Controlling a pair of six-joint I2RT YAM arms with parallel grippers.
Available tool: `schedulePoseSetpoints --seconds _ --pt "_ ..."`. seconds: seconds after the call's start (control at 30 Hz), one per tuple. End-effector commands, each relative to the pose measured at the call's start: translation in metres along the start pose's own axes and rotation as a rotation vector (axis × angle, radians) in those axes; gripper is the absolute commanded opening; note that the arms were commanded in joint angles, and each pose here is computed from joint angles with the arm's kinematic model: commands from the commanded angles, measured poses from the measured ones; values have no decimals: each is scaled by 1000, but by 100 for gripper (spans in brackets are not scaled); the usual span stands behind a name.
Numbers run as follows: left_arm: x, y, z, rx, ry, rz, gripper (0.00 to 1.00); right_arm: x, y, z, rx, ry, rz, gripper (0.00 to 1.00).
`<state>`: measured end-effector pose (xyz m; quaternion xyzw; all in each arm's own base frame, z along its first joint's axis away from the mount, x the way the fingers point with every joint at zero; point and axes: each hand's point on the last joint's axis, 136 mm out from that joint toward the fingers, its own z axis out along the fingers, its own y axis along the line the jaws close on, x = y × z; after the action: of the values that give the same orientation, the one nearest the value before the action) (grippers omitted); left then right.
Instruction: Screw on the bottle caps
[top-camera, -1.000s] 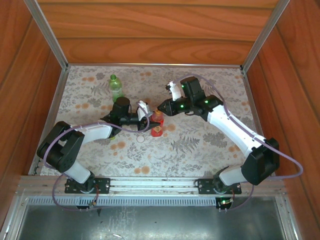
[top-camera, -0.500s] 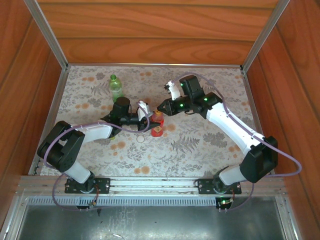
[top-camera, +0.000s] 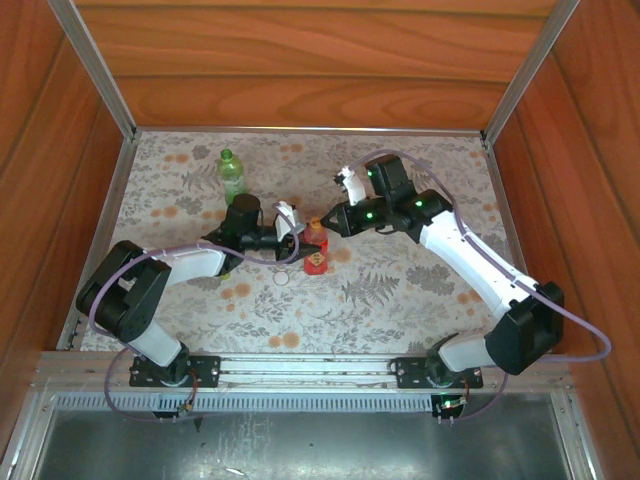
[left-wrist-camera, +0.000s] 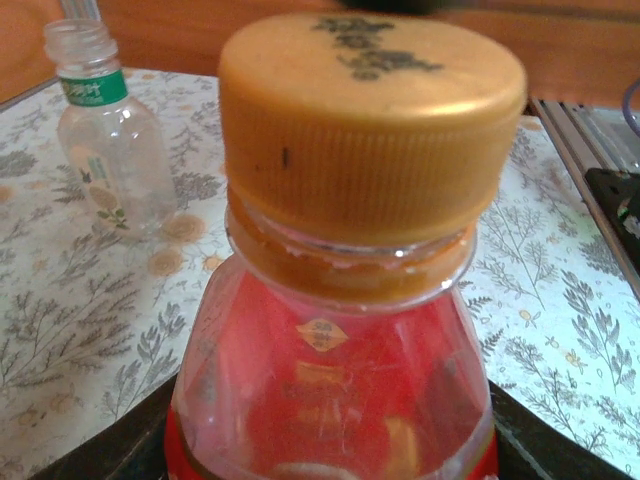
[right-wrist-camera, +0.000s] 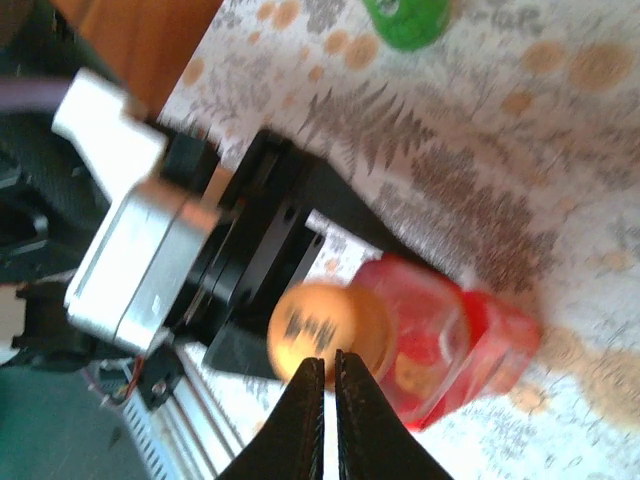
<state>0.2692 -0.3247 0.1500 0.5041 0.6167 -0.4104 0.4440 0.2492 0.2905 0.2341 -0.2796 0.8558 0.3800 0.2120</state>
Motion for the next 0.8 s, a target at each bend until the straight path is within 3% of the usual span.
schedulePoseSetpoints --seconds 0.0,0.13,0.23,0.3,0.43,0.5,0.63,0.77 --pt "1 10 4 -25 10 -26 55 31 20 0 -96 104 40 13" --pt "4 10 4 -25 14 -12 56 28 29 -6 -118 81 17 15" --pt "5 6 3 -15 15 16 56 23 26 -13 -77 34 -68 32" --pt "5 1 1 5 10 33 56 22 25 -18 -58 -2 -199 43" --pt "0 -17 -5 73 -16 78 57 21 29 -27 -50 -89 -538 52" --pt "0 -26 -8 107 -28 101 57 24 42 -29 -116 -128 -757 59" --pt "2 -36 -10 154 -37 115 58 18 50 -30 -165 -135 -959 61" --pt "2 -43 -11 192 -47 123 57 14 50 -24 -232 -66 -1005 57"
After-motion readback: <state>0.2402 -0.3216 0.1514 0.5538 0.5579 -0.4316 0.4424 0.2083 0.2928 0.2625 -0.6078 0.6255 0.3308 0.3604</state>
